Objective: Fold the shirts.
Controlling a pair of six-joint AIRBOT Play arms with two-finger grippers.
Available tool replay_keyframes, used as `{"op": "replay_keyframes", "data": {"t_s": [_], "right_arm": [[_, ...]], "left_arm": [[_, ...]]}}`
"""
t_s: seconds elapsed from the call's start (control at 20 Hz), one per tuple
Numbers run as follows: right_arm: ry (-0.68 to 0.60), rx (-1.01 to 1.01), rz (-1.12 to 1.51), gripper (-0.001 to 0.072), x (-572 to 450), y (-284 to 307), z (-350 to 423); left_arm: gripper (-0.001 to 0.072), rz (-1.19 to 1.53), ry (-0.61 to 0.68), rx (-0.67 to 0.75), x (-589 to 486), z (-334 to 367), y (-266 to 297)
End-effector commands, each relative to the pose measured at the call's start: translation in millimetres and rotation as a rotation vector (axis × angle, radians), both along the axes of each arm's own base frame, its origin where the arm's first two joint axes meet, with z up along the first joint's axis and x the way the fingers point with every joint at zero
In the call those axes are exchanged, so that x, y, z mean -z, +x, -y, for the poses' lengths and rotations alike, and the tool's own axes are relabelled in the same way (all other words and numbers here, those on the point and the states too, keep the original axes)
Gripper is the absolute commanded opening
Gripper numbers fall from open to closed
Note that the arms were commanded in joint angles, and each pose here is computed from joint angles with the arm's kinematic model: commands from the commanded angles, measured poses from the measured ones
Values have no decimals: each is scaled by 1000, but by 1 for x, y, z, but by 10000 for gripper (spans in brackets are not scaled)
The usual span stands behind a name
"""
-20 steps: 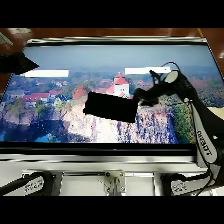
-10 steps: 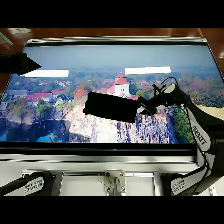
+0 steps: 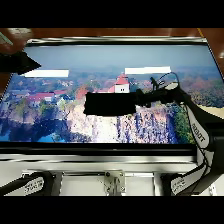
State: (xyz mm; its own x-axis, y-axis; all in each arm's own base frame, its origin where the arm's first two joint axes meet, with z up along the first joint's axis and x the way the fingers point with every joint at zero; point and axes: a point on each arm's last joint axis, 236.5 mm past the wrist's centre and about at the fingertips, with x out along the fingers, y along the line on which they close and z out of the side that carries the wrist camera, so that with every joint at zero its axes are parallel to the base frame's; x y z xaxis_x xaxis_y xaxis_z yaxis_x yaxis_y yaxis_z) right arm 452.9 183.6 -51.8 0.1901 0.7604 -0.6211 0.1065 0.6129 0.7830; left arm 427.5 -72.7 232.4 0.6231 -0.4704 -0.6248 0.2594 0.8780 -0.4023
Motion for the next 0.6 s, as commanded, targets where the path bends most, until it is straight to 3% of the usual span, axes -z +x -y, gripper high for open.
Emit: {"op": "replay_keyframes", "data": {"t_s": [0.0,0.25,0.55], "right_arm": [[34,13,149,59,-75,20,48],[-176,352,190,59,-144,12,221],[-256,730,212,59,-191,-52,374]], "left_arm": [[41,2,0,-1,0,0,0],[41,2,0,-1,0,0,0],[41,2,0,-1,0,0,0]]}}
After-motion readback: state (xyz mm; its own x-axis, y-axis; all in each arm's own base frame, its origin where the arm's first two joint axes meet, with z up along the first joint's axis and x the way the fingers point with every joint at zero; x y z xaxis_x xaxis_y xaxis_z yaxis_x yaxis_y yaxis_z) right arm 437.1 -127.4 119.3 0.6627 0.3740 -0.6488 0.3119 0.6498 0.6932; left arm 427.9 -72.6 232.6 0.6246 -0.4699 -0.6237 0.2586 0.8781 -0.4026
